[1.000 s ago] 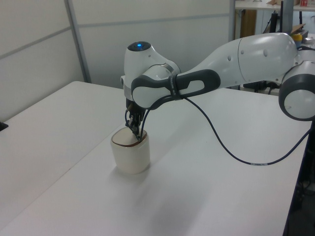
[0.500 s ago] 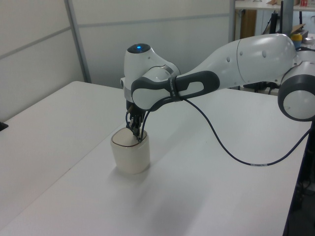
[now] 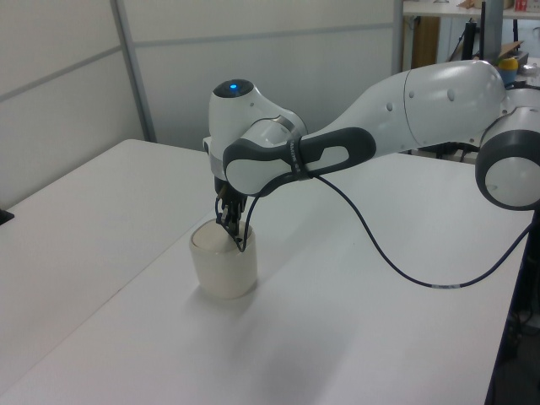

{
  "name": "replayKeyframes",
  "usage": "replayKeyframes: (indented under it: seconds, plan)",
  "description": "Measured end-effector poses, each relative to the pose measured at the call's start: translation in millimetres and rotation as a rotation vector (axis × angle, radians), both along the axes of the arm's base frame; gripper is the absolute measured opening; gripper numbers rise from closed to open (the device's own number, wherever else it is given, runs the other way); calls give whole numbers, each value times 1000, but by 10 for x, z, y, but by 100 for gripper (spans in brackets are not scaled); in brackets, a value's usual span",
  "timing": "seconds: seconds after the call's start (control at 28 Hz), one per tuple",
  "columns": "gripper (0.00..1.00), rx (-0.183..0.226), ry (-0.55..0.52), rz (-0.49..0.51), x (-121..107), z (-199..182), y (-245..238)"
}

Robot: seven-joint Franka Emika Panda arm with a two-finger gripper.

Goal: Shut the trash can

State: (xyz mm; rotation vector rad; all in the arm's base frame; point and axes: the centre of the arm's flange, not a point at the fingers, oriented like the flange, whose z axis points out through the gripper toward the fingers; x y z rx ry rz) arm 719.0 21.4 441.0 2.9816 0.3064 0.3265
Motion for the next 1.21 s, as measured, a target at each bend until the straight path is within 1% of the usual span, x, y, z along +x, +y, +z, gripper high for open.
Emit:
replayKeyframes:
  seconds: [0.29, 0.43, 0.54, 0.64, 0.79, 0.82, 0.86, 0.96, 1.04, 1.21]
  plan:
    - [1, 0, -3, 0, 2, 14, 2]
    - [1, 14, -12, -8, 1, 70, 6]
    - [1, 33, -31, -25, -12, 195, -9]
    - [1, 52, -56, -52, -55, 403, -49]
    - [3, 71, -6, -92, -183, 636, -131]
    - [6, 79, 18, -103, -237, 720, -173]
    - [7, 85, 33, -111, -272, 778, -201]
    - [18, 109, 74, -131, -392, 961, -280]
    - [30, 121, 94, -141, -488, 1109, -324]
    - [47, 126, 154, -153, -686, 1300, -355]
